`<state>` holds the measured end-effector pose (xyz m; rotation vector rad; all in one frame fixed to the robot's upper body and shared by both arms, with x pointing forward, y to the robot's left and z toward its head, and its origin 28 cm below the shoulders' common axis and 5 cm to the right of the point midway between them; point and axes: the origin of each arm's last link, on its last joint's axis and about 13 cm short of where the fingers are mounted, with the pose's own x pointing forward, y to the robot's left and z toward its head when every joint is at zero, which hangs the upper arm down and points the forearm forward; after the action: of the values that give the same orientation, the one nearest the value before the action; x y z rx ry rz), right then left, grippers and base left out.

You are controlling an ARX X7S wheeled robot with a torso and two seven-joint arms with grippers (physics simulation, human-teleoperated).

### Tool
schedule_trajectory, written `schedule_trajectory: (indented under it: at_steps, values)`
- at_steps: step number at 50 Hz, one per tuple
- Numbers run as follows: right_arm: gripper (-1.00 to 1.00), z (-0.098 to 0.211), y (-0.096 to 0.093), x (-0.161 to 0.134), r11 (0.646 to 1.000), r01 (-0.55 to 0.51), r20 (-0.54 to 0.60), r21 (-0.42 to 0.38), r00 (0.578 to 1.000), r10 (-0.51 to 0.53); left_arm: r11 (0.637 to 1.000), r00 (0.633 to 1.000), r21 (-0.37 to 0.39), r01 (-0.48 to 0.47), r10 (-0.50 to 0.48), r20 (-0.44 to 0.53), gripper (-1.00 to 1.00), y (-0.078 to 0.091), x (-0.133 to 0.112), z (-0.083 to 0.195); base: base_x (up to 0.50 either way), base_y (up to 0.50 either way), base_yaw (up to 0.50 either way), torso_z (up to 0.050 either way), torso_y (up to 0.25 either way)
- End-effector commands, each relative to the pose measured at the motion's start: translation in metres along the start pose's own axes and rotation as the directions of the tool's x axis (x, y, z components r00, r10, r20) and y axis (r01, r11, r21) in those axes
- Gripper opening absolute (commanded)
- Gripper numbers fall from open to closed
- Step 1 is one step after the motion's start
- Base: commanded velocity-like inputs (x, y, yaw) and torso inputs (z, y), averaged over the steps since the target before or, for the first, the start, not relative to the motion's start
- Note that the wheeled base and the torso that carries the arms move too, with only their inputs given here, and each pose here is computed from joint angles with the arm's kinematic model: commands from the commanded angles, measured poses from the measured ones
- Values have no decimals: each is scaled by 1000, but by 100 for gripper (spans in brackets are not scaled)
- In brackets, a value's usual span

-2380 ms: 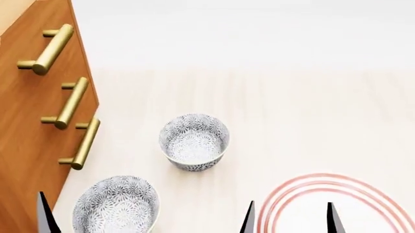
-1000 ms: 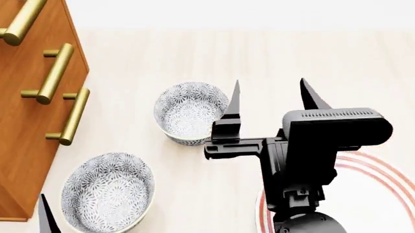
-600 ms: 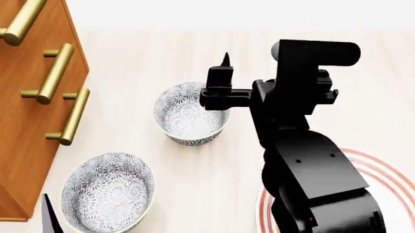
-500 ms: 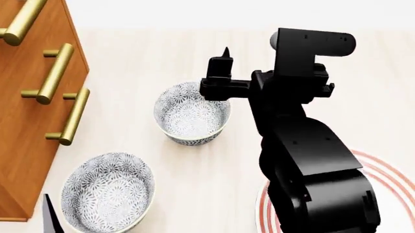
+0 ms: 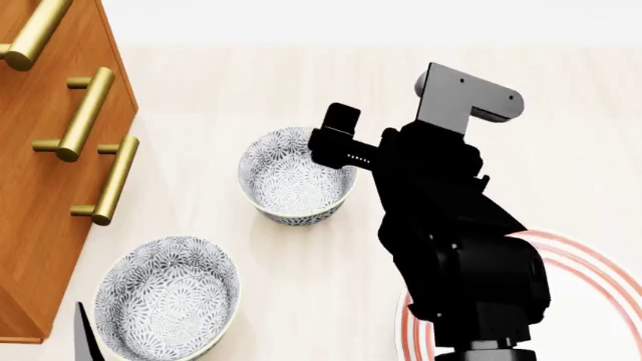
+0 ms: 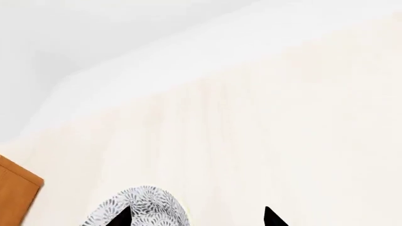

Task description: Pick up the bowl and put it in the front on the plate.

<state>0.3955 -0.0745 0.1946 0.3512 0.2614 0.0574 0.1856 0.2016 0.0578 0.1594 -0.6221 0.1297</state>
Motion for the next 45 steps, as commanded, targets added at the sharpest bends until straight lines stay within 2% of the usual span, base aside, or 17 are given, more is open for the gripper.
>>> schedule_trajectory:
  at_steps: [1,11,25,34,45]
  values:
    - [100,-12,6,4,1000,4,-57,9,998,-4,1000,1000,6,4,-4,-6,100,0,0,-1,0,0,0,0,0]
    - [100,-16,7,8,1000,2,-66,-3,998,-2,1000,1000,5,8,-8,-10,100,0,0,-1,0,0,0,0,0]
    - [100,-11,11,11,997,4,-71,79,997,1,1000,1000,2,17,-17,-17,100,-1,0,-2,0,0,0,0,0]
    - [100,-14,13,11,987,19,-97,161,995,-3,1000,1000,1,24,-24,-21,100,-1,-1,-2,0,0,0,0,0]
    - [100,-22,12,11,985,37,-118,167,993,-17,1000,999,-1,28,-28,-24,100,-1,-2,-3,0,0,0,0,0]
